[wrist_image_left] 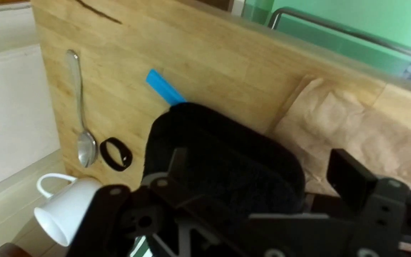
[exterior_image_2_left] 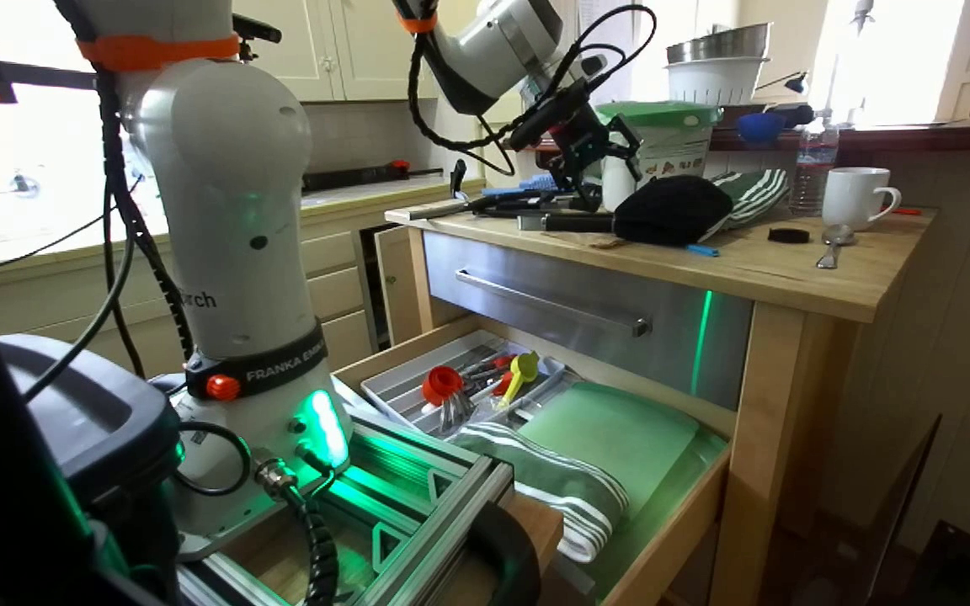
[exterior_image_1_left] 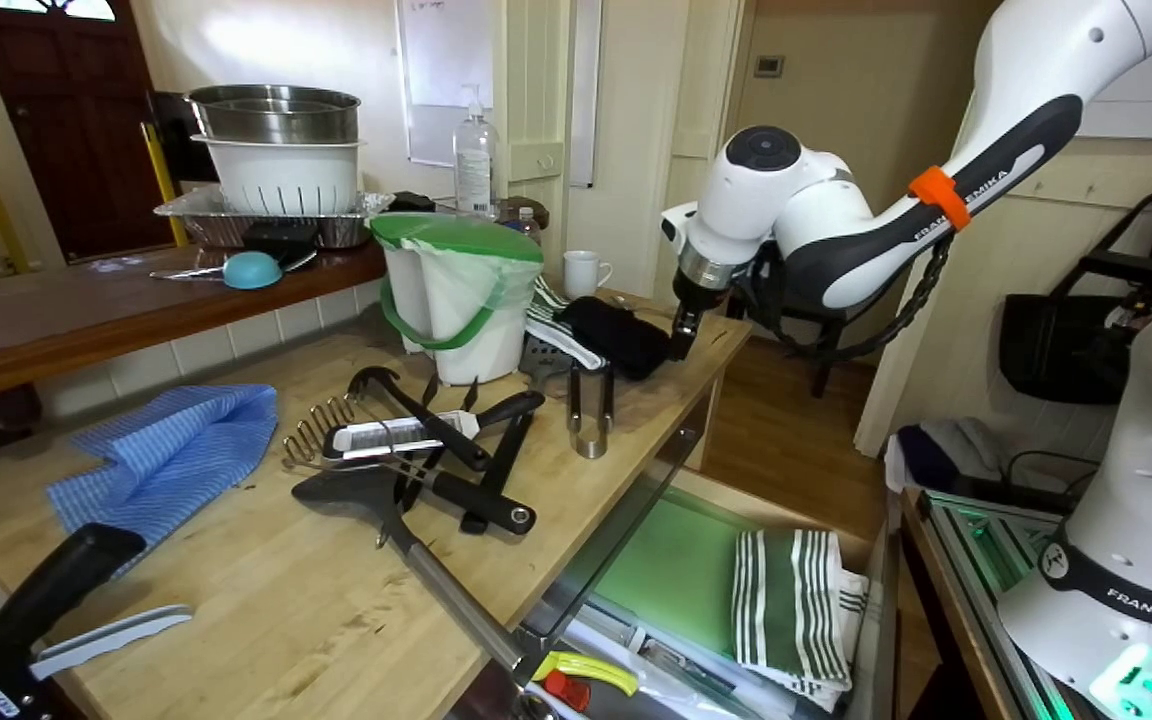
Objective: Put the mat in the open drawer
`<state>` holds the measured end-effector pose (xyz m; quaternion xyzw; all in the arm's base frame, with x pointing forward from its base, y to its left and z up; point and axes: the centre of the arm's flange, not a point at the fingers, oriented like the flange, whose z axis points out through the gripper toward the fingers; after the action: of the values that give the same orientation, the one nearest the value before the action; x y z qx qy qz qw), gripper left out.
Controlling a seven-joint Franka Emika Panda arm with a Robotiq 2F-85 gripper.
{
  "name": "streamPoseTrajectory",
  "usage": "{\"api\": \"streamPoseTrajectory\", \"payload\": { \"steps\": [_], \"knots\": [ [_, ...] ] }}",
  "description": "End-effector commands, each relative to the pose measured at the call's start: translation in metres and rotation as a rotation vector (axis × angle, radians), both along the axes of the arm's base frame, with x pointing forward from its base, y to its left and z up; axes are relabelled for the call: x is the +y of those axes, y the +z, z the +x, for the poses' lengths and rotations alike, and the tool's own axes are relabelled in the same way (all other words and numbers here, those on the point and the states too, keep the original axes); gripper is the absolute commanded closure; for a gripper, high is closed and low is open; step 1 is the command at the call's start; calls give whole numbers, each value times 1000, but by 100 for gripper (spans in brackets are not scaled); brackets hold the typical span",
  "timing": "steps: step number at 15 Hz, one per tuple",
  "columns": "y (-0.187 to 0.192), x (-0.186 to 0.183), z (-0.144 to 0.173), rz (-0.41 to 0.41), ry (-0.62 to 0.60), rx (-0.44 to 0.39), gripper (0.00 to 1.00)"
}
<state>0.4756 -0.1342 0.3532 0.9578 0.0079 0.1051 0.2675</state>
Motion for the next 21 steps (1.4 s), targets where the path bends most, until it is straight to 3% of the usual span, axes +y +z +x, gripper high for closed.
{"api": "streamPoseTrajectory", "payload": {
  "steps": [1, 6, 11, 15, 21],
  "knots": [
    [-11, 2, -8, 95, -13, 16, 0],
    [-17, 5, 10, 173, 1, -39, 0],
    [-15, 11, 11, 158, 10, -29, 0],
    [-13, 8, 29, 201, 84, -76, 0],
    [-18, -2, 56, 127, 214, -39, 0]
  ]
}}
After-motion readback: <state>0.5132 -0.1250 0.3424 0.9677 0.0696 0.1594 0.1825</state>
